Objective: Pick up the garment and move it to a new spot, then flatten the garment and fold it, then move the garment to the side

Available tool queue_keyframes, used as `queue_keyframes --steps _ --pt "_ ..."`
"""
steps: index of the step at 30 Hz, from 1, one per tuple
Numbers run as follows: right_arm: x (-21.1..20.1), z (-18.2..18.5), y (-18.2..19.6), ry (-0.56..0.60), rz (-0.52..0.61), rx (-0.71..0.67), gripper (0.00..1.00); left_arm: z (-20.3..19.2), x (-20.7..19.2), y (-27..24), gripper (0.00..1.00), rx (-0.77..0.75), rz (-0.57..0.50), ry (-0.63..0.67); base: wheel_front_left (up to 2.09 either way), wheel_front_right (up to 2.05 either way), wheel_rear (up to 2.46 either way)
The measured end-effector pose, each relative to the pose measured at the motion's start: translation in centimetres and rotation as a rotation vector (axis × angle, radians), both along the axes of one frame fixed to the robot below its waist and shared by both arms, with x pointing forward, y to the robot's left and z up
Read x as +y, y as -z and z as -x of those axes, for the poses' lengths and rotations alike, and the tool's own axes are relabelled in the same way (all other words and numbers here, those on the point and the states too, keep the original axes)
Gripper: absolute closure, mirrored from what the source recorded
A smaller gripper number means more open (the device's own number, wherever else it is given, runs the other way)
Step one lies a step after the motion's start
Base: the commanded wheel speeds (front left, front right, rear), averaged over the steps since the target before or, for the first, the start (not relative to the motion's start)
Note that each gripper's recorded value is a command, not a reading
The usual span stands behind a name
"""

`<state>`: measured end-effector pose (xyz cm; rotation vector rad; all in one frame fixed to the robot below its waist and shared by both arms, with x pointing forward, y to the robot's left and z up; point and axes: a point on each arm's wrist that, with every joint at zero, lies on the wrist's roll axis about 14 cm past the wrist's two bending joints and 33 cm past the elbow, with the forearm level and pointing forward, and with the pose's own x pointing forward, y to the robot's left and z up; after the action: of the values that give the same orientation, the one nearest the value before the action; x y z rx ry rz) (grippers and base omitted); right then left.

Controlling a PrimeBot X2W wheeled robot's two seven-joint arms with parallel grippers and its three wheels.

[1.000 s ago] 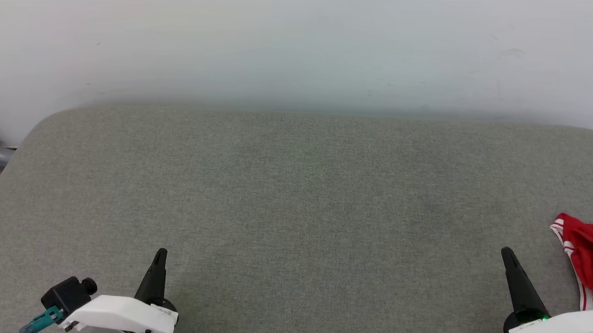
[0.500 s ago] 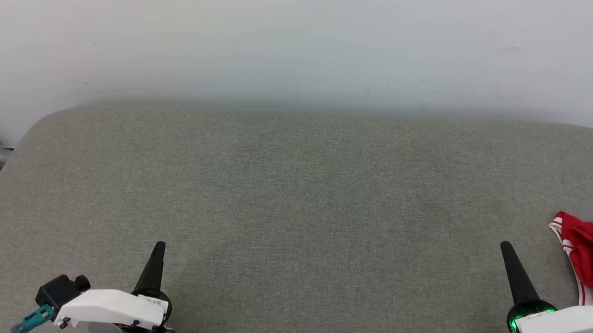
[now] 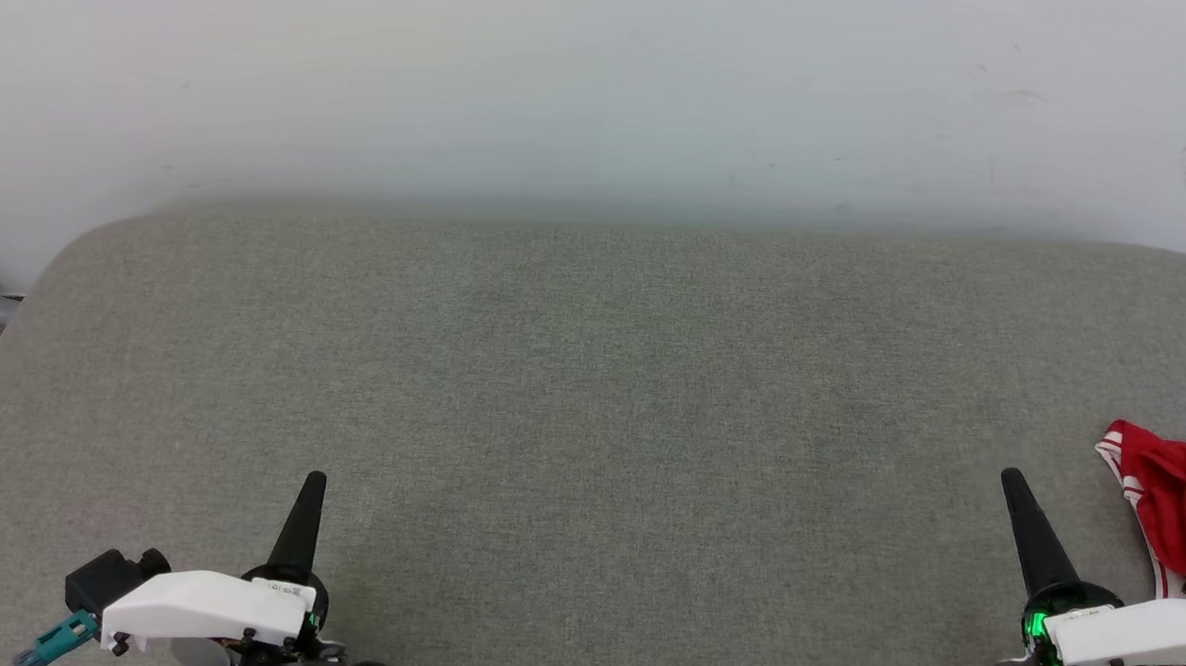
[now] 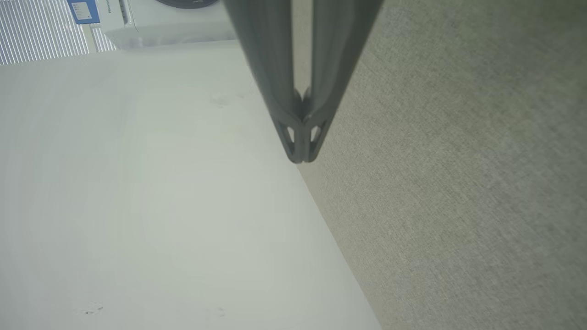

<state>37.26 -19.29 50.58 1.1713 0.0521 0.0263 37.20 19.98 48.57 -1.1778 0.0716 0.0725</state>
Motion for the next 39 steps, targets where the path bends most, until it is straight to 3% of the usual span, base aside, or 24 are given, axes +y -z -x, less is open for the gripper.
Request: queue_keyframes --steps 39 --pt "-0.7 -1.2 0.3 0.049 -0.347 -0.002 1.0 -1.3 0.0 -1.5 1.0 -0.07 0.343 -0.002 0.0 0.0 0.0"
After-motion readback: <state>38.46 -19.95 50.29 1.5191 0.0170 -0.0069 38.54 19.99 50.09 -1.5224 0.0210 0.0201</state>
